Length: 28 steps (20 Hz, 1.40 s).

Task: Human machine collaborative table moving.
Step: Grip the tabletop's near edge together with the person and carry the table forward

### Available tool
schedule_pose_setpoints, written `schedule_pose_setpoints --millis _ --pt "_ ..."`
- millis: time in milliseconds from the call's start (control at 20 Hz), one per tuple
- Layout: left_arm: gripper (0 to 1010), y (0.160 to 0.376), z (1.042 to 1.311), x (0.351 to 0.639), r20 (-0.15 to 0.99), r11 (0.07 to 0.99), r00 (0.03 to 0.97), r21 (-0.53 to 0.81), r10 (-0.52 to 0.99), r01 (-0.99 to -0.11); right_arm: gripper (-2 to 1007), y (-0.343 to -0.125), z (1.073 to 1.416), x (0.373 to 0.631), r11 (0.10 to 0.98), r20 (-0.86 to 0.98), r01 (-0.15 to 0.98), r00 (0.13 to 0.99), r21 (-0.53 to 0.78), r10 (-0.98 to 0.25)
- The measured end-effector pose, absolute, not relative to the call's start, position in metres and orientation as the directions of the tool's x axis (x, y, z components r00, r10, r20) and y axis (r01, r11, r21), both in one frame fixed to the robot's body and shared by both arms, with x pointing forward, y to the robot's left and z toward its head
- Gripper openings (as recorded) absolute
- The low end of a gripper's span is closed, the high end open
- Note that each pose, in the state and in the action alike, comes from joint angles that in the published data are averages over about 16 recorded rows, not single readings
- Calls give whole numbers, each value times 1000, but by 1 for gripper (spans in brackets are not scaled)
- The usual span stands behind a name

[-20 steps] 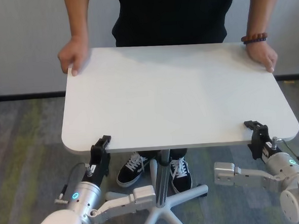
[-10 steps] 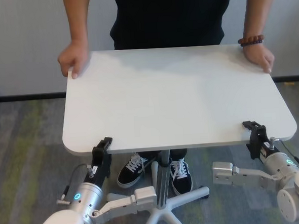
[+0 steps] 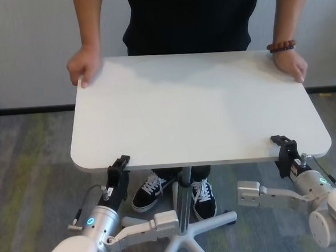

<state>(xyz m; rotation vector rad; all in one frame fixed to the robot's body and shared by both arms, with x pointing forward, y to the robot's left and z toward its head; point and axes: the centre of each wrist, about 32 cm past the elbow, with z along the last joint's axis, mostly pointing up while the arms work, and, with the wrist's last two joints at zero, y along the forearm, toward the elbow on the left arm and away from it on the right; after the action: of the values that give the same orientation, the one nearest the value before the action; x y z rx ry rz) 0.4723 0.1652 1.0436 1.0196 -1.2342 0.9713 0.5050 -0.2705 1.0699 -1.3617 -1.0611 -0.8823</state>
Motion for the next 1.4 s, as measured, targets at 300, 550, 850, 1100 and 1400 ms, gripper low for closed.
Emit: schedule_pose_setpoints --millis 300,550,850,1100,1400 --pt "273 165 1042 472 995 260 90 76 41 -963 318 -271 1068 505 38 947 950 306 -311 99" --pt "273 165 1042 472 995 255 90 75 47 -964 317 -271 1067 505 32 948 951 304 -308 99" --pt "273 165 1043 473 995 256 91 78 41 -963 317 -272 1067 505 31 946 950 308 -312 100" --pt "300 165 1042 473 995 258 93 80 37 -963 320 -272 1067 505 31 945 948 311 -316 101" --pt "398 165 1042 473 995 258 95 83 33 -962 366 -272 1067 505 31 944 947 315 -320 101"
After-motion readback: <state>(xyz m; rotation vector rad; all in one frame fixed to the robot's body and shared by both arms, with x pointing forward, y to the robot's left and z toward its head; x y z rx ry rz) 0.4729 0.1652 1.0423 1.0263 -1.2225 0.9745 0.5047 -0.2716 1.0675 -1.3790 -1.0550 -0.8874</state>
